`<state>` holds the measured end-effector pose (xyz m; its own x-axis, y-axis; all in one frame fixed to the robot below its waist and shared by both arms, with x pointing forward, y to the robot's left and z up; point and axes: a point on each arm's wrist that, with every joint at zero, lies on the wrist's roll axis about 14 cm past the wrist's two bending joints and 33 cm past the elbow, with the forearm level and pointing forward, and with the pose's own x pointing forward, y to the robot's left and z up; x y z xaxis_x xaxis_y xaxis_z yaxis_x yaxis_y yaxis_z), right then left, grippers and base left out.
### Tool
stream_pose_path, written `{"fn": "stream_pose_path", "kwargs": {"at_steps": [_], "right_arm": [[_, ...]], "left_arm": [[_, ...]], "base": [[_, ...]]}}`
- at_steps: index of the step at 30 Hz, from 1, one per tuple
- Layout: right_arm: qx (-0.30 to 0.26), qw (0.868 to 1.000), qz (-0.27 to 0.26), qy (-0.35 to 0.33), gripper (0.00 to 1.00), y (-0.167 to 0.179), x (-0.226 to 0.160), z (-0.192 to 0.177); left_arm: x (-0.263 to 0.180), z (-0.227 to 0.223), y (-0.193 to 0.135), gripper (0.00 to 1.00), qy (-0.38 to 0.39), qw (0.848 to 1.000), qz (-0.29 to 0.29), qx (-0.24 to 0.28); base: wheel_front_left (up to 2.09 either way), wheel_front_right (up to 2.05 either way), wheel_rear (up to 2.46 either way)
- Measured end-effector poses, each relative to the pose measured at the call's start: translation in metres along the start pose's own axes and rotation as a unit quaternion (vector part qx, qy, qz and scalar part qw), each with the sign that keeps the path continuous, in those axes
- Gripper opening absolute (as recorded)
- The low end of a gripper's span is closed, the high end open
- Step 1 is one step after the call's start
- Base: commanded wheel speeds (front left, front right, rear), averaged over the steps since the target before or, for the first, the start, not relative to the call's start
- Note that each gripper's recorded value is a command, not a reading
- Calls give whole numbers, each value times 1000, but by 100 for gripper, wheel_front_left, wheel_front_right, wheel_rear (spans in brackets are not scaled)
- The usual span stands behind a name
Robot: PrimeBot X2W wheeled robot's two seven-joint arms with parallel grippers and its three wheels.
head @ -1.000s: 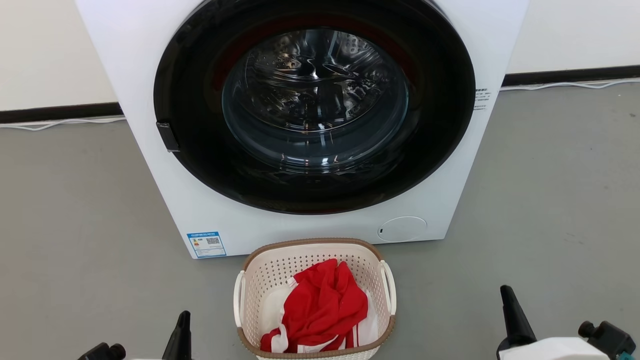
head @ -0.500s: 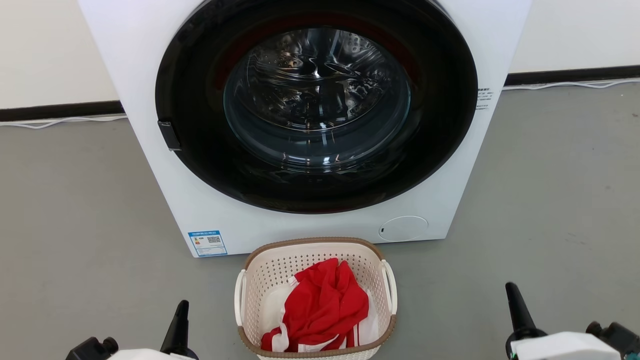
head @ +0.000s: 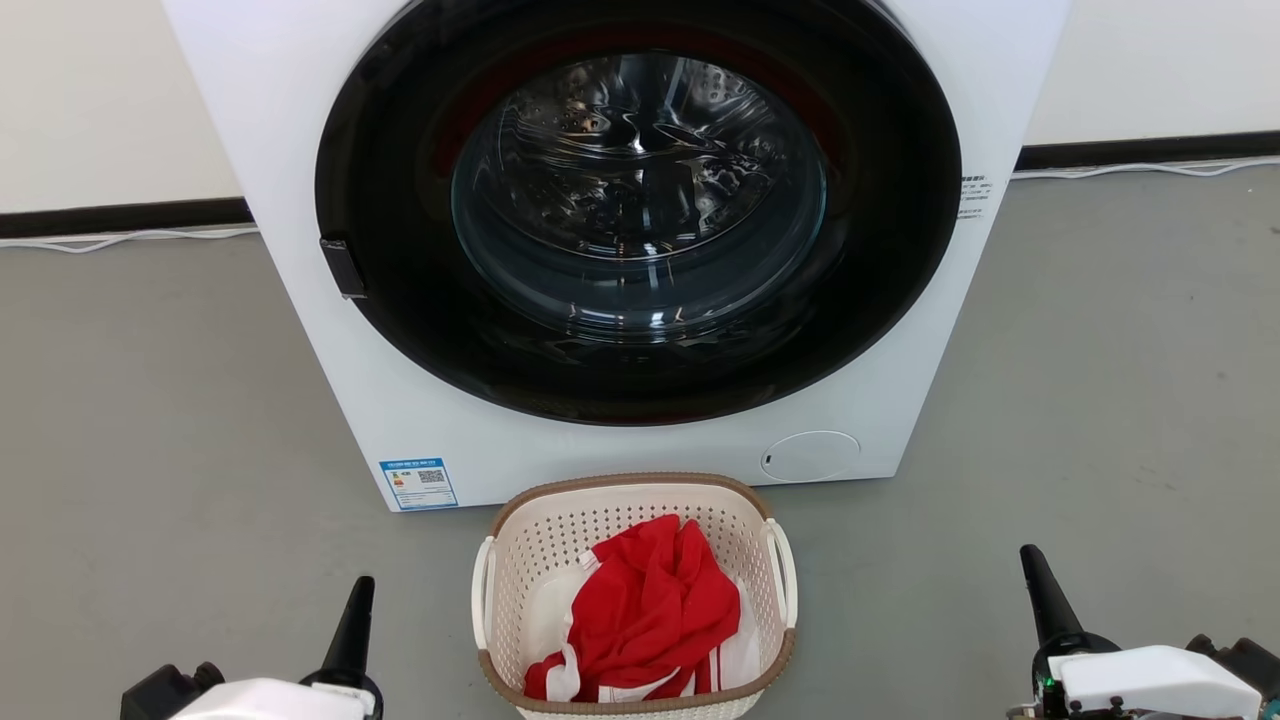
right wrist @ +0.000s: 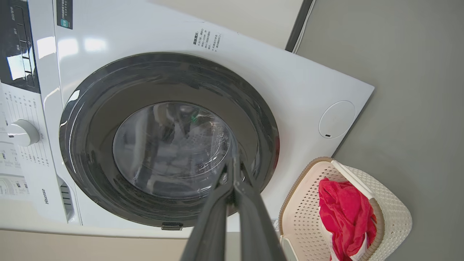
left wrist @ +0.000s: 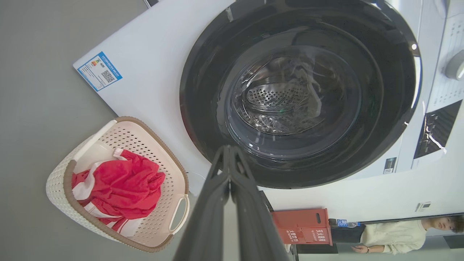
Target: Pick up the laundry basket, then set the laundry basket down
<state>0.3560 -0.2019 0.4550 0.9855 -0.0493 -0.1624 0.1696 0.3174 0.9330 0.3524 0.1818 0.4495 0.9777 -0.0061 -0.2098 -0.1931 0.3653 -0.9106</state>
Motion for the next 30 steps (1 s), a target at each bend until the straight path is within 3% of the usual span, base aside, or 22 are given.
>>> {"fn": "stream_pose_path", "kwargs": {"at_steps": [30], "right_arm": [[152, 988, 32, 3, 0, 20, 12, 10]], "left_arm": [[12, 16, -21, 0, -1, 985, -48, -167]], "base": [[0, 0, 0]]}}
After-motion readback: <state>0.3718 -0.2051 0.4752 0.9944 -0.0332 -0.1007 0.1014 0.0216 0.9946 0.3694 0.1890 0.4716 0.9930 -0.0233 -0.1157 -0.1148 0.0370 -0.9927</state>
